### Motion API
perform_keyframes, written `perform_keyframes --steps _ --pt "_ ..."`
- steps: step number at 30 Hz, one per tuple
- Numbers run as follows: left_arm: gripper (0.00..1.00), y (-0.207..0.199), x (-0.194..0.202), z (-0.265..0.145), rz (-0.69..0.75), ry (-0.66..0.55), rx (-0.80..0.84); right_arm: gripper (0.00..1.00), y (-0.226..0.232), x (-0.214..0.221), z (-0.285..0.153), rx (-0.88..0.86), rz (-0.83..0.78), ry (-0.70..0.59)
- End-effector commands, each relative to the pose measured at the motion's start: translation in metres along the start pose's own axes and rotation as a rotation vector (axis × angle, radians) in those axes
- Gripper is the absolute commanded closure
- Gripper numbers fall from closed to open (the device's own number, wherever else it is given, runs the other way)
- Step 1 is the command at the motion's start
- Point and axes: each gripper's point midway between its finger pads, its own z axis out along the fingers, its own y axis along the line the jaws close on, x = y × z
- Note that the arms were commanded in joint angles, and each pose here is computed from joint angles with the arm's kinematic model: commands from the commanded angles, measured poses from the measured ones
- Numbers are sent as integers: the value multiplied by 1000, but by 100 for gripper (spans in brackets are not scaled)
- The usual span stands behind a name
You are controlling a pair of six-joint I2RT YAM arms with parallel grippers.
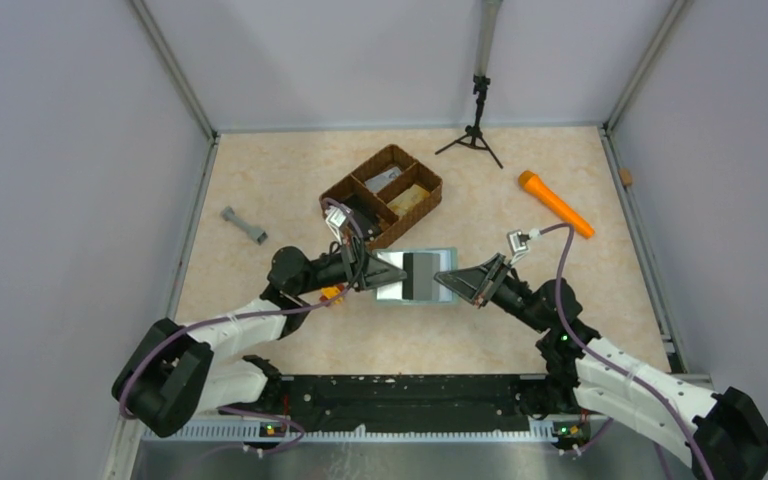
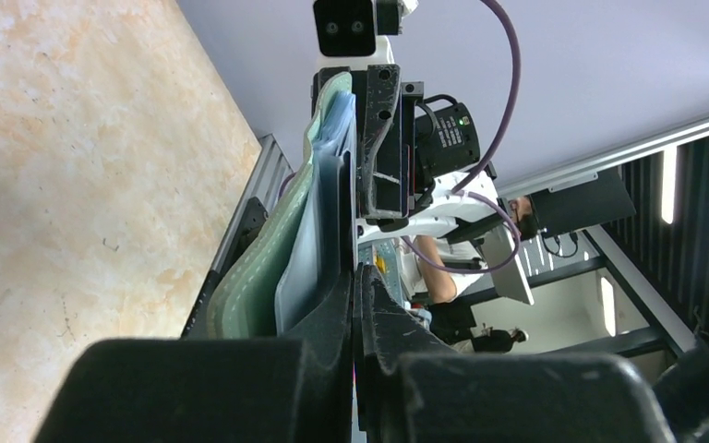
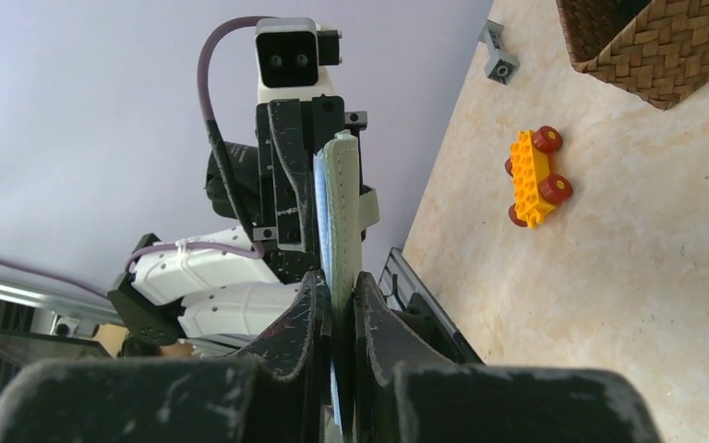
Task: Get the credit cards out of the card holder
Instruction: Remove the credit card from the card holder, then place the credit card in the storage box.
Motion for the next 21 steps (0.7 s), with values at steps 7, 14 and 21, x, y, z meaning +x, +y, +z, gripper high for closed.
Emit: perform_keyframes --steps 7,14,21 --pt "100 -5 -6 -20 59 -25 0 100 13 -13 -4 -8 -72 -56" --pt "100 15 -22 -36 53 -70 -141 100 -6 -26 -11 147 -157 -102" --pt "100 40 -44 -44 74 -128 -324 100 -24 -48 -25 309 -253 -191"
